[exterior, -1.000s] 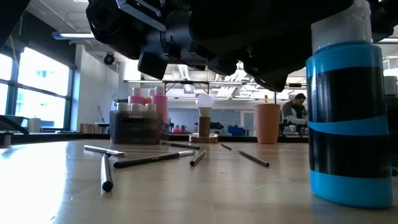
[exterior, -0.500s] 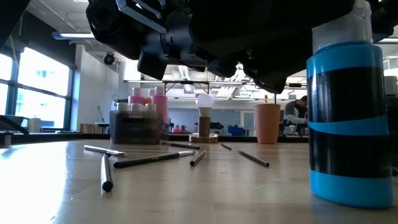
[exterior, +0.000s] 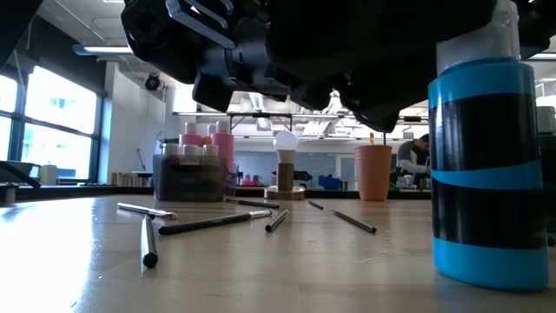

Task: Pick & Place Paint Supplies
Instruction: Put the left small blue paint bottle into the gray bin

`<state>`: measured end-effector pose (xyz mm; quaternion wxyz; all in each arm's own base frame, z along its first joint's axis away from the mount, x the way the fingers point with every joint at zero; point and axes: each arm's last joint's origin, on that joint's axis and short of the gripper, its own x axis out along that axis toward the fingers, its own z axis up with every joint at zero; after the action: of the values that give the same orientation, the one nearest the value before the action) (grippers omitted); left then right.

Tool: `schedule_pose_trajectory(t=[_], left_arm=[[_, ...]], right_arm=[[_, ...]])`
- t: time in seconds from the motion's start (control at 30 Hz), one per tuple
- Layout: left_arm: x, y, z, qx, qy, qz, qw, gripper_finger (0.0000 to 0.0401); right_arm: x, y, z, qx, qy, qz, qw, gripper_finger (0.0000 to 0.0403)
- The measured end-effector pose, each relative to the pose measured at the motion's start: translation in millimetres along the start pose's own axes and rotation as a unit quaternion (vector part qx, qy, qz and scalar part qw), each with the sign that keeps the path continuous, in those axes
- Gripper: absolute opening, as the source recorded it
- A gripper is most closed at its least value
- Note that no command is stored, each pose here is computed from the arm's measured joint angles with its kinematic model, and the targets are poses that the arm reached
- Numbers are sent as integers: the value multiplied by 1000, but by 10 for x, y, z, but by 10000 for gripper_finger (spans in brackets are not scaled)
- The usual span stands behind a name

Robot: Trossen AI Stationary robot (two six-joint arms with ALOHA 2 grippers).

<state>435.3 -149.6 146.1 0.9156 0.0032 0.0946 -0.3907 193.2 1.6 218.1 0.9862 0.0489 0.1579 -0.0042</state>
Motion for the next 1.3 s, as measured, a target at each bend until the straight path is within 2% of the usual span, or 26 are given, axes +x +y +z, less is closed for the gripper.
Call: schedule_pose_trajectory(t=[0.83,1.13,1.3], left_arm=[[-13,24,-4,-2,1,-1,1000,171],[-13,23,-4,-1,0,-2,1000,115],[-13,25,-4,-6,1,1,1000,126]], right_arm=[[0,0,0,0,0,0,1000,4],[0,0,-1,0,0,0,1000,4],[0,0,-1,0,0,0,1000,4]])
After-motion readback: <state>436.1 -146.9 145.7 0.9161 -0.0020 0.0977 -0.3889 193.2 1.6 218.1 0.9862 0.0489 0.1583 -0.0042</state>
